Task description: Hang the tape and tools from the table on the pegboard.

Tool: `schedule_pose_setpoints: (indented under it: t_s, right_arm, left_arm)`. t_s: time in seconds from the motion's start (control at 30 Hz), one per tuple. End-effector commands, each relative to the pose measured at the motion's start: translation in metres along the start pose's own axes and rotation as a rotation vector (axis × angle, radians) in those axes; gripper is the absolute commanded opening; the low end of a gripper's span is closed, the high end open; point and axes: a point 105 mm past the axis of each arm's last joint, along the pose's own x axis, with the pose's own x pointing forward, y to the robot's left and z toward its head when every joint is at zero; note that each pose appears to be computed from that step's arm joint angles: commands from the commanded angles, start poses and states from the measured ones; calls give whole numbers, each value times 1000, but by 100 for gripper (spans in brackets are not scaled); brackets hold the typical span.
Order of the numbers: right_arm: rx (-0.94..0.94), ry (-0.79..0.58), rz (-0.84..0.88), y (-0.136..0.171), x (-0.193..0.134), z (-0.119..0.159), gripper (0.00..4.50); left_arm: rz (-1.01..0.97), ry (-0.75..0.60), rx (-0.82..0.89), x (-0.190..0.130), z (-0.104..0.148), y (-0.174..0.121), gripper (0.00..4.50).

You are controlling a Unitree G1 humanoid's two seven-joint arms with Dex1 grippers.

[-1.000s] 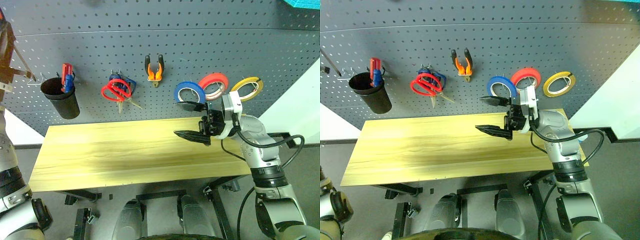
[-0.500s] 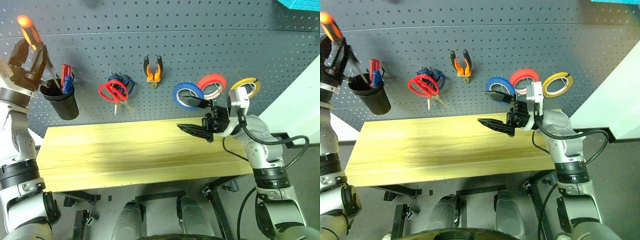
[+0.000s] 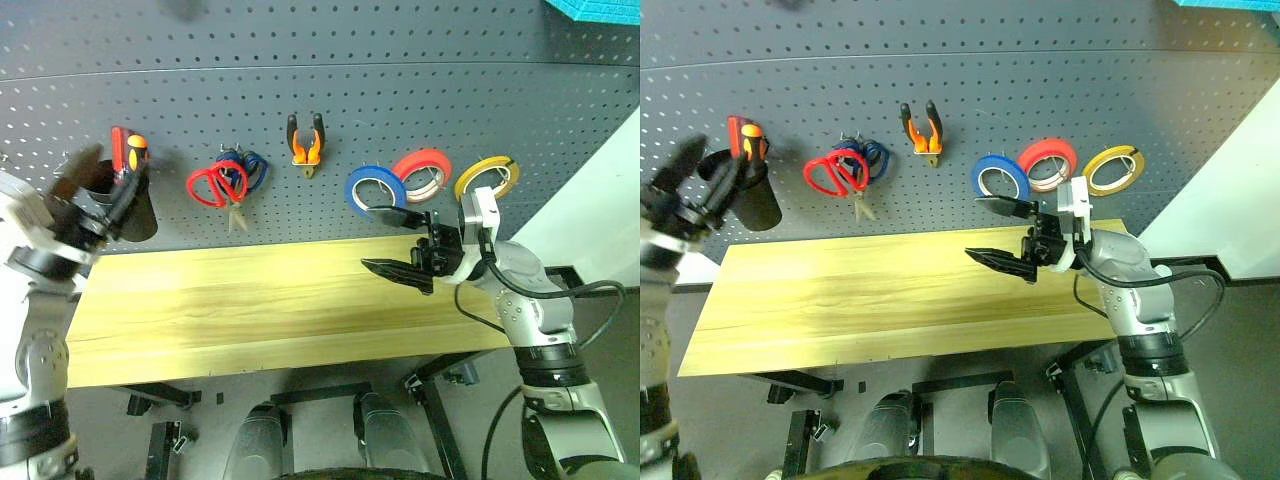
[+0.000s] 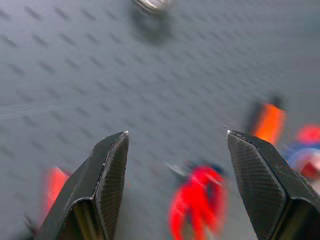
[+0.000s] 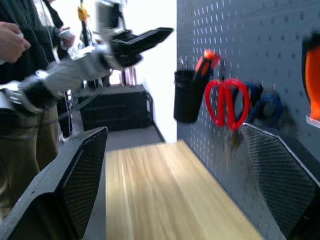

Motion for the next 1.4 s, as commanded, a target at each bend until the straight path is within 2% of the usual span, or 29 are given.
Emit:
schedule_pose_setpoints:
  t_s: [0.03,0.13,0.27,0.43,0.6,0.8,1.07,1.4]
  right_arm:
    - [-1,102,-55,-1,-24,-23,450]
    - [-18,260,-78,5,-47,-60,450]
    - [-42,391,-145,7,-75,-92,450]
    - [-52,527,-306,0,-116,-123,450]
    - [-40,591,-440,-1,-144,-138,450]
    - [-59,600,-512,-10,-150,-137,450]
    - [-19,640,-577,-22,-167,-146,450]
    - [32,673,-641,-22,-184,-162,450]
  left_arm:
    - [-65,166,22,-16,-32,-30,326]
    - [-67,310,10,-34,-75,-49,326]
    - [-56,455,22,-62,-129,-67,326]
    - [-17,541,20,-95,-170,-88,326]
    - [39,565,28,-116,-186,-95,326]
    - [57,605,7,-132,-198,-101,326]
    - [69,605,13,-131,-203,-103,326]
    - [82,592,13,-125,-205,-106,326]
